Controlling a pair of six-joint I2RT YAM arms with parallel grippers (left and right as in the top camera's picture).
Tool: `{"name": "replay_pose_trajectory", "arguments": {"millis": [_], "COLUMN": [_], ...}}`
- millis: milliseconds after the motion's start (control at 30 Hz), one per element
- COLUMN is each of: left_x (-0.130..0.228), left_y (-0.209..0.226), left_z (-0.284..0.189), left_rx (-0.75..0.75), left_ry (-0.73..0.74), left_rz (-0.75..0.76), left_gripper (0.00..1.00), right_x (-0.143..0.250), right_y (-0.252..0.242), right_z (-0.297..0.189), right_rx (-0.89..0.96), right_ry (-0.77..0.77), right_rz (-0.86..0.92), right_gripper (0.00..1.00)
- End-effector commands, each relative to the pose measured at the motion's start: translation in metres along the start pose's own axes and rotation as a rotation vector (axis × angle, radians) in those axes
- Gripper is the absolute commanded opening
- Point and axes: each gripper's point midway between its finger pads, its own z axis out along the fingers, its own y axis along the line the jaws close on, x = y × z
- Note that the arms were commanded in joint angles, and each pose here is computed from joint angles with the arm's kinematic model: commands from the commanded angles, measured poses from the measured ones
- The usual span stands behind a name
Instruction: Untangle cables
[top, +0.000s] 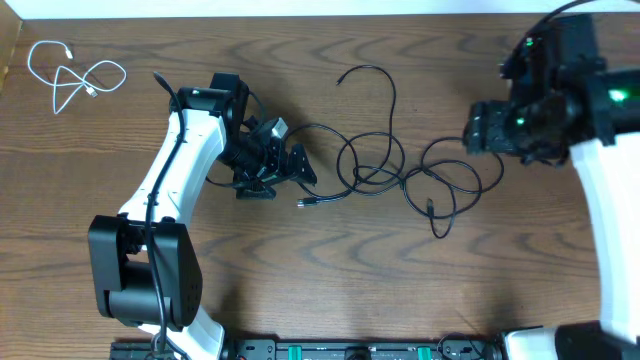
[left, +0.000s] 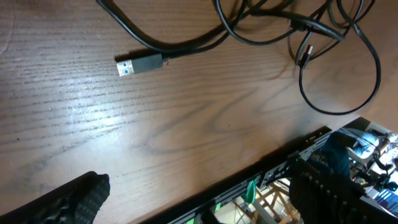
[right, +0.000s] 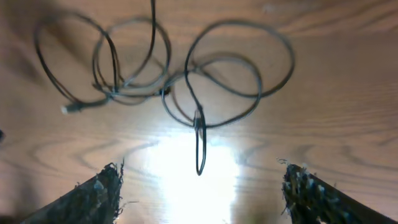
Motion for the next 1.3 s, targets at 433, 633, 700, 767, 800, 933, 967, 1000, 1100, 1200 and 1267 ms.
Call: {"name": "replay_pose_trajectory", "arguments": {"millis": [433, 633, 700, 767, 800, 933, 967, 1000, 1100, 1200, 1267], "left_x": [0.001, 0.001, 0.001, 0.001, 0.001, 0.001, 0.000, -0.001, -0.004, -0.005, -0.005], "left_y": [-0.004, -0.004, -0.004, -0.004, -0.004, -0.004, -0.004, -0.004, -0.004, -0.004, -0.004], "left_z": [-0.001, -0.001, -0.001, -0.001, -0.001, -0.001, -0.001, -0.001, -0.001, -0.001, -0.001], "left_rx": [0.013, 0.013, 0.013, 0.013, 0.013, 0.012, 0.013, 0.013, 0.015, 0.016, 0.016], "left_ry": [-0.001, -0.001, -0.001, -0.001, -0.001, -0.003, -0.005, -0.010, -0.020, -0.025, -0.025], "left_rz": [0.003, 0.003, 0.003, 0.003, 0.003, 0.005, 0.007, 0.010, 0.014, 0.018, 0.018], "left_gripper": [0.98, 0.98, 0.98, 0.98, 0.98, 0.98, 0.98, 0.98, 0.98, 0.98, 0.98], "right_x": [0.053, 0.062, 0.059, 0.057, 0.058, 0.066, 0.068, 0.070, 0.078, 0.080, 0.079], "right_y": [0.092, 0.081, 0.067, 0.056, 0.054, 0.046, 0.044, 0.043, 0.047, 0.047, 0.048], "right_z": [0.127, 0.162, 0.171, 0.178, 0.181, 0.192, 0.194, 0.199, 0.210, 0.220, 0.224], "right_rx": [-0.150, 0.019, 0.126, 0.193, 0.196, 0.199, 0.201, 0.200, 0.150, 0.140, 0.136], "right_ry": [0.398, 0.463, 0.461, 0.461, 0.468, 0.490, 0.494, 0.496, 0.505, 0.491, 0.475], "right_rz": [-0.356, -0.408, -0.368, -0.333, -0.328, -0.319, -0.317, -0.317, -0.352, -0.355, -0.352], "right_gripper": [0.56, 0.62, 0.63, 0.63, 0.63, 0.63, 0.62, 0.62, 0.58, 0.51, 0.44]}}
